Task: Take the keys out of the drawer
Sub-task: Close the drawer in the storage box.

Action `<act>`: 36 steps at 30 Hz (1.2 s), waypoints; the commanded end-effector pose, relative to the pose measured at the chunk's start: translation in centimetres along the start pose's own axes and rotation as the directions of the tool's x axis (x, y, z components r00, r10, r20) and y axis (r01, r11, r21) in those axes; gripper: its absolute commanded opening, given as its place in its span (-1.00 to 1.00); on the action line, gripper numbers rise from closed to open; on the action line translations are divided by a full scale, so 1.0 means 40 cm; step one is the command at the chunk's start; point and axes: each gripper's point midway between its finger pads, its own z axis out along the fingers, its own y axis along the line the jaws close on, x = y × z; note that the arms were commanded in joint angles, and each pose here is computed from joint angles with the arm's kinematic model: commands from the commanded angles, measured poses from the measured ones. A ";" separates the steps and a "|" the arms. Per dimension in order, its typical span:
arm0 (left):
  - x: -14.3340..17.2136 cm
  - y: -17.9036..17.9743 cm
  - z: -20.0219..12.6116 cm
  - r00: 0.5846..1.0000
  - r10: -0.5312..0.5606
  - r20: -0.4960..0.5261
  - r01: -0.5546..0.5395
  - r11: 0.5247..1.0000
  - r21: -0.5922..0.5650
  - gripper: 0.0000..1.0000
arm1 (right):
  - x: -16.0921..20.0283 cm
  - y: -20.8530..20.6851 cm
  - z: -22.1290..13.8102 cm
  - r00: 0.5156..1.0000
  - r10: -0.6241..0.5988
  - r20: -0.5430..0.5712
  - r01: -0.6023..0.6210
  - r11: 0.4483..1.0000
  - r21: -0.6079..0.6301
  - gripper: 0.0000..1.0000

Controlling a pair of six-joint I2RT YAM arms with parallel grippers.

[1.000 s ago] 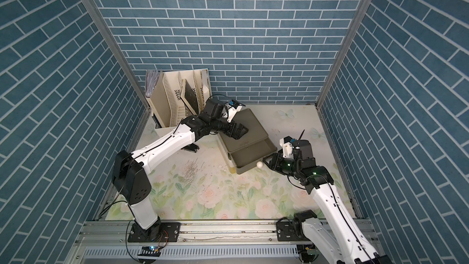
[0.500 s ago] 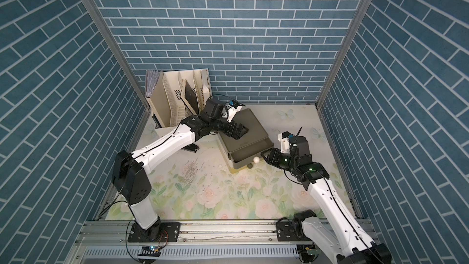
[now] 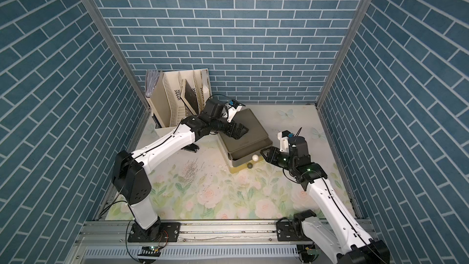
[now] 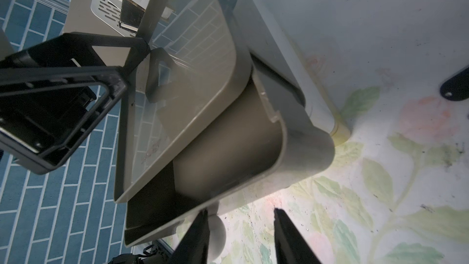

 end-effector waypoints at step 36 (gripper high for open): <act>0.061 0.014 0.014 0.997 -0.018 -0.069 0.017 1.000 -0.007 0.99 | -0.057 0.001 0.040 0.983 -0.015 0.181 0.030 0.996 -0.078 -0.09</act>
